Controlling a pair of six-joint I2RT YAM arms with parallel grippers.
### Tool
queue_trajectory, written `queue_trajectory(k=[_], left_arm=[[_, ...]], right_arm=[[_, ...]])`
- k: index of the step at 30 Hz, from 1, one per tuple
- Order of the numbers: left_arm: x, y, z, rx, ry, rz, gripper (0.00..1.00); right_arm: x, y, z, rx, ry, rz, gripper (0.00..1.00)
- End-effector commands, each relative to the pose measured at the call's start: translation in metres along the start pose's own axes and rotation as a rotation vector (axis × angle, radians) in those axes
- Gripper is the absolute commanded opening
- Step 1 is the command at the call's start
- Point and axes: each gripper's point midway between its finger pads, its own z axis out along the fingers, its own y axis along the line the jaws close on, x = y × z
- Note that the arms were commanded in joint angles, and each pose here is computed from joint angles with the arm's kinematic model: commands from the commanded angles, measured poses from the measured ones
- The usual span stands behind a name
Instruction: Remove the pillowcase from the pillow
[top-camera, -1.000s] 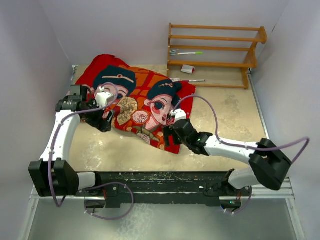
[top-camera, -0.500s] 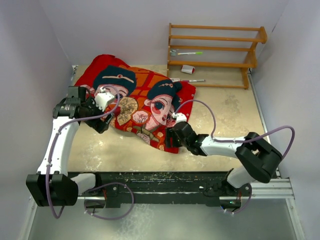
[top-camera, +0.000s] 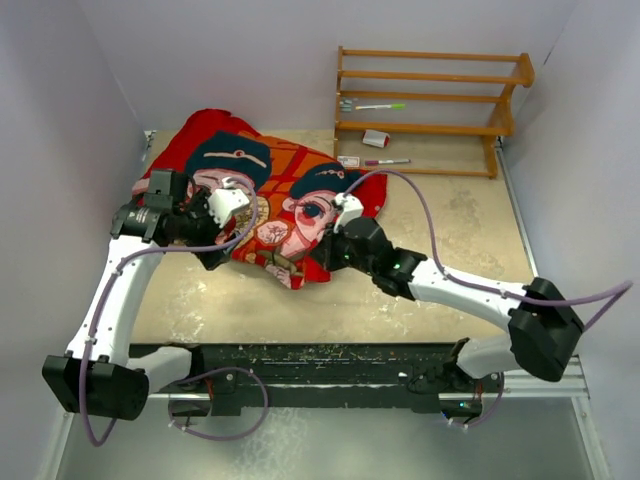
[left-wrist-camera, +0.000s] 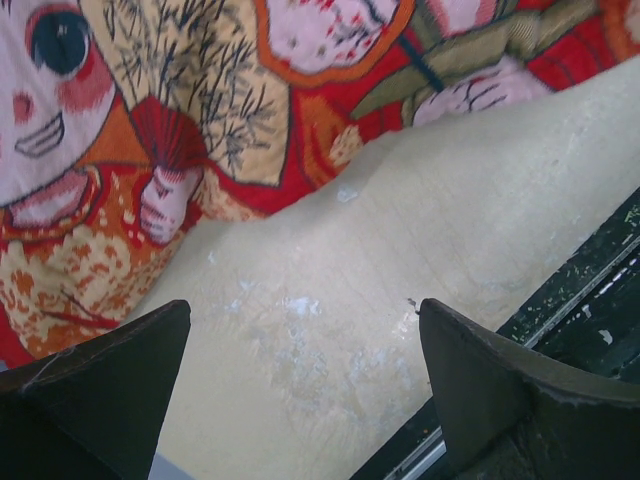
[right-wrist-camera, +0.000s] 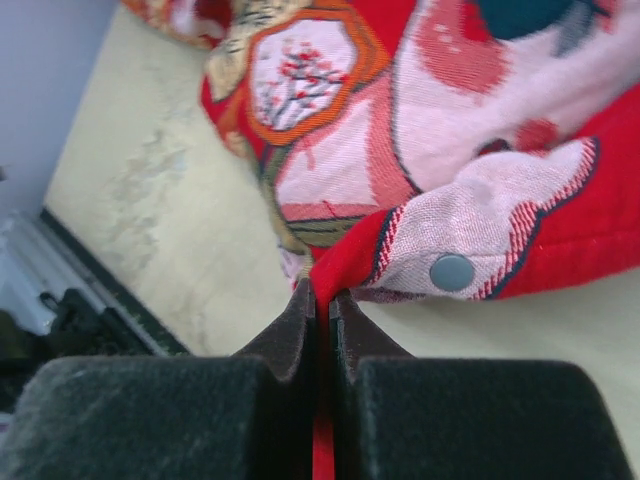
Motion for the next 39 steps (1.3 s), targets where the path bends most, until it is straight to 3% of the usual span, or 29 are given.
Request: queue_trajectory(k=[1,5,6,8,10,15,24,30,35,39], left_arm=[[-0.023,-0.008,-0.006,0.02,-0.051,0.069,0.99],[-0.026,-0.009,-0.01,0.011,-0.073,0.088,0.99],[-0.026,-0.011,-0.011,0.016,-0.078,0.09,0.99],[-0.027,-0.015,-0.011,0.033,-0.082,0.089,0.99],[-0.025,-0.018,-0.011,0.054,-0.077,0.099,0.99],[-0.026,-0.03,-0.005,0.109,-0.053,0.172,0.99],[-0.062,-0.087,0.033,0.257,0.036,0.398,0.99],[-0.076,-0.139,0.087,0.378,0.072,0.485,0.99],[-0.079,-0.166,0.138,0.495,0.13,0.406,0.99],[-0.088,-0.176,0.173,0.54,0.142,0.331,0.99]], right_arm=[[-0.015,0.087,0.0,-0.189,-0.021,-0.013,0.0],[0.007,0.131,0.009,-0.235,0.052,-0.044,0.0],[0.015,0.134,0.011,-0.242,0.073,-0.035,0.06],[0.027,0.131,0.011,-0.235,0.096,-0.009,0.27],[0.04,0.113,0.007,-0.166,0.131,0.014,0.55],[0.024,0.06,-0.024,-0.066,0.054,0.109,0.79],[-0.008,-0.088,-0.072,0.254,-0.032,0.234,0.76],[0.004,-0.115,-0.089,0.373,-0.028,0.257,0.74],[0.033,-0.133,-0.1,0.434,-0.039,0.36,0.69],[0.049,-0.135,-0.101,0.388,-0.068,0.415,0.68]])
